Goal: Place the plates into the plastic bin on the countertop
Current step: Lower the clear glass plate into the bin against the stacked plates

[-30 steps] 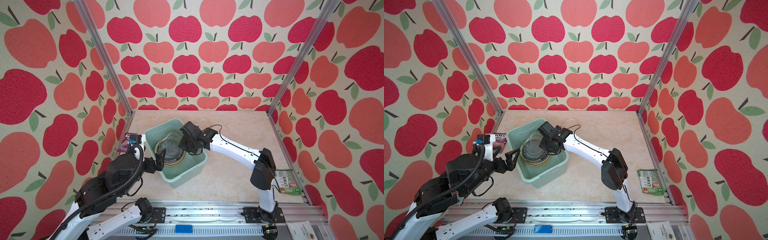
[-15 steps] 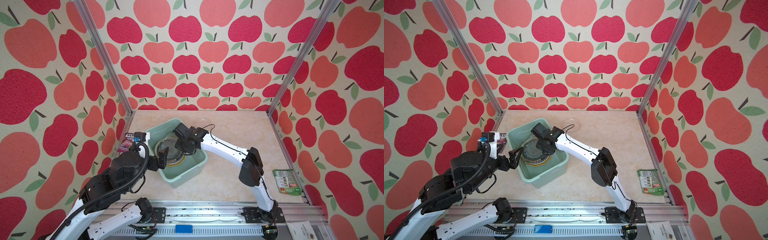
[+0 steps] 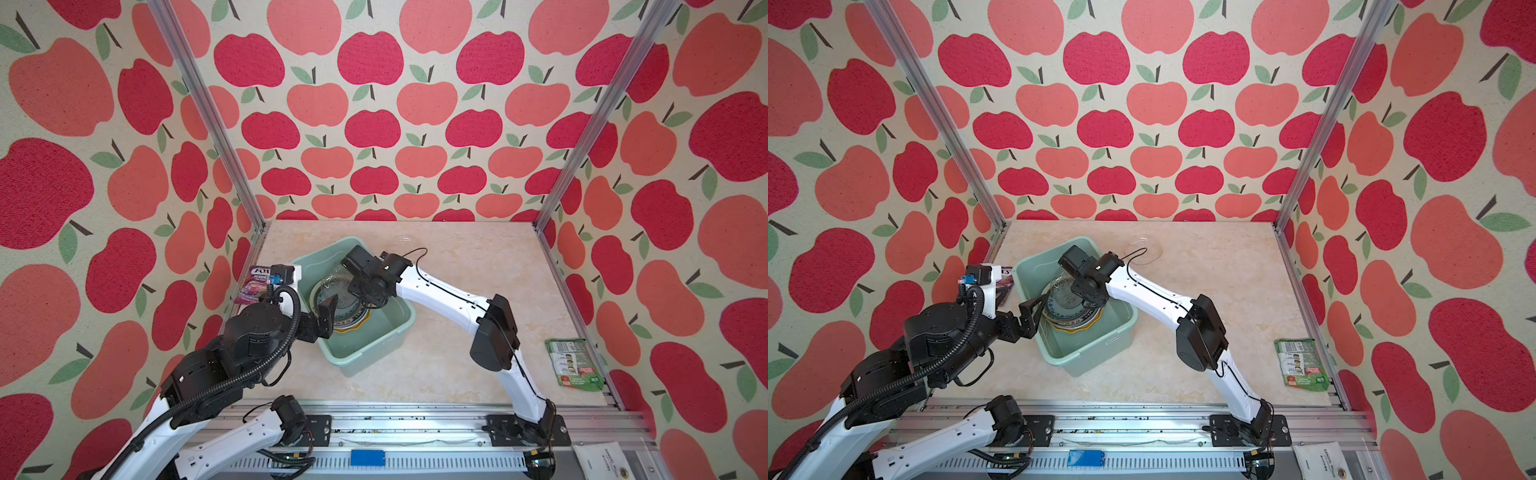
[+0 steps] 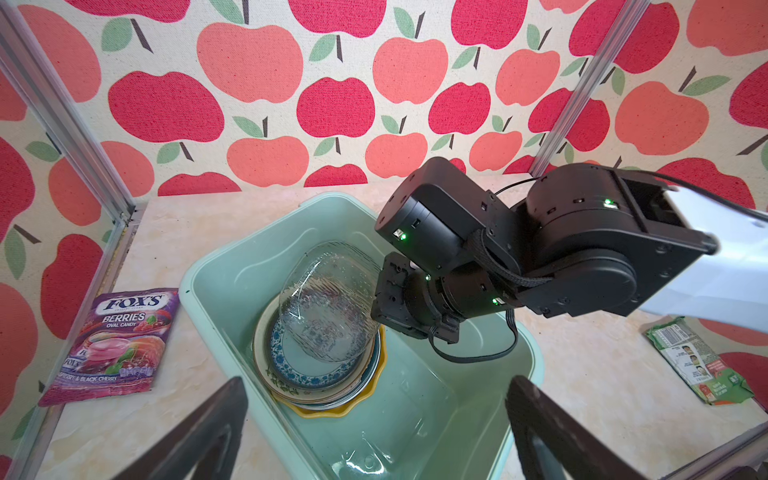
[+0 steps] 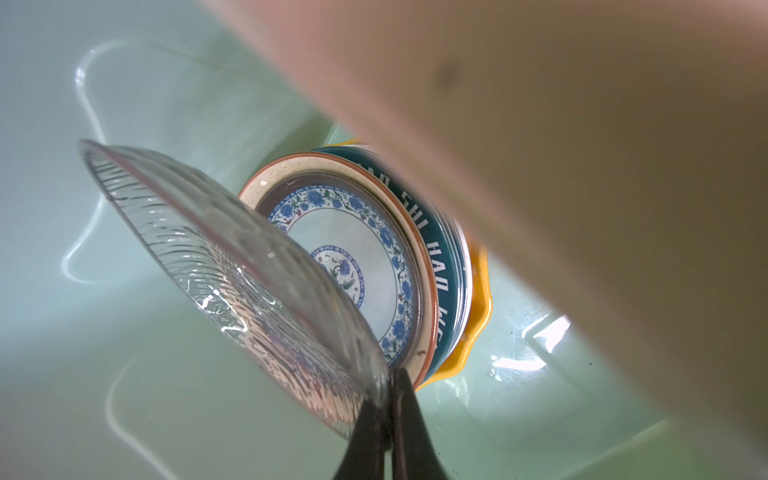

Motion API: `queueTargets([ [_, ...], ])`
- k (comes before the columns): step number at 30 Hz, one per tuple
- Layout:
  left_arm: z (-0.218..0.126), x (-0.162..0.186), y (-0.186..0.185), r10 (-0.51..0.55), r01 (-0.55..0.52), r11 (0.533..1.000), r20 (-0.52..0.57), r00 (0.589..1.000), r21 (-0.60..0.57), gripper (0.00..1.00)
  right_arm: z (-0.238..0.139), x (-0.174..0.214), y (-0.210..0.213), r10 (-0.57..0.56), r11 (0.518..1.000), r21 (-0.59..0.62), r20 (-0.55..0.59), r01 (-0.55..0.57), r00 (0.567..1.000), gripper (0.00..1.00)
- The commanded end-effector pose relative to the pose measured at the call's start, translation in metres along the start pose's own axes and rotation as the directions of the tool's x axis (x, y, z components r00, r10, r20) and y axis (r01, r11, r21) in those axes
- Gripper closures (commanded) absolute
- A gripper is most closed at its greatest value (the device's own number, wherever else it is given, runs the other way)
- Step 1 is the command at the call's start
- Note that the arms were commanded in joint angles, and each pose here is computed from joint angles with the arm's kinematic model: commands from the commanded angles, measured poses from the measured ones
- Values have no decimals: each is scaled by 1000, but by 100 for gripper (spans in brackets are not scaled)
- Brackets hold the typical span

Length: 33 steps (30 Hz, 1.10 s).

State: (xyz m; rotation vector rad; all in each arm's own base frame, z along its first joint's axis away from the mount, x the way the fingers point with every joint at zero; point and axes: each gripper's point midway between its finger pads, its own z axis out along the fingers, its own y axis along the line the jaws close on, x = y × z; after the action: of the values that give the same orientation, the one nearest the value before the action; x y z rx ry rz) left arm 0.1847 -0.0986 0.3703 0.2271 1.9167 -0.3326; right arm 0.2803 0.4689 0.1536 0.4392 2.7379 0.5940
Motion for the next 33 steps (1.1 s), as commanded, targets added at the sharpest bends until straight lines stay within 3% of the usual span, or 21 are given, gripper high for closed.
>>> queueTargets([
  [1,-1,-3,4,11,-11,1000,31,999,-15,1,6,23,-27,19,991,133,-24,-16,1000,100],
  [13,-14,-6,13,-1,2,1000,76,997,-18,1,-20,37,-13,157,982,106,17,-158,987,100],
  [22,-19,-8,16,6,-4,1000,96,995,-19,1,-8,51,-7,253,962,114,-15,-249,967,100],
  [33,-24,-9,22,17,-12,999,120,993,-37,1,15,53,-9,267,956,136,-32,-261,963,98],
])
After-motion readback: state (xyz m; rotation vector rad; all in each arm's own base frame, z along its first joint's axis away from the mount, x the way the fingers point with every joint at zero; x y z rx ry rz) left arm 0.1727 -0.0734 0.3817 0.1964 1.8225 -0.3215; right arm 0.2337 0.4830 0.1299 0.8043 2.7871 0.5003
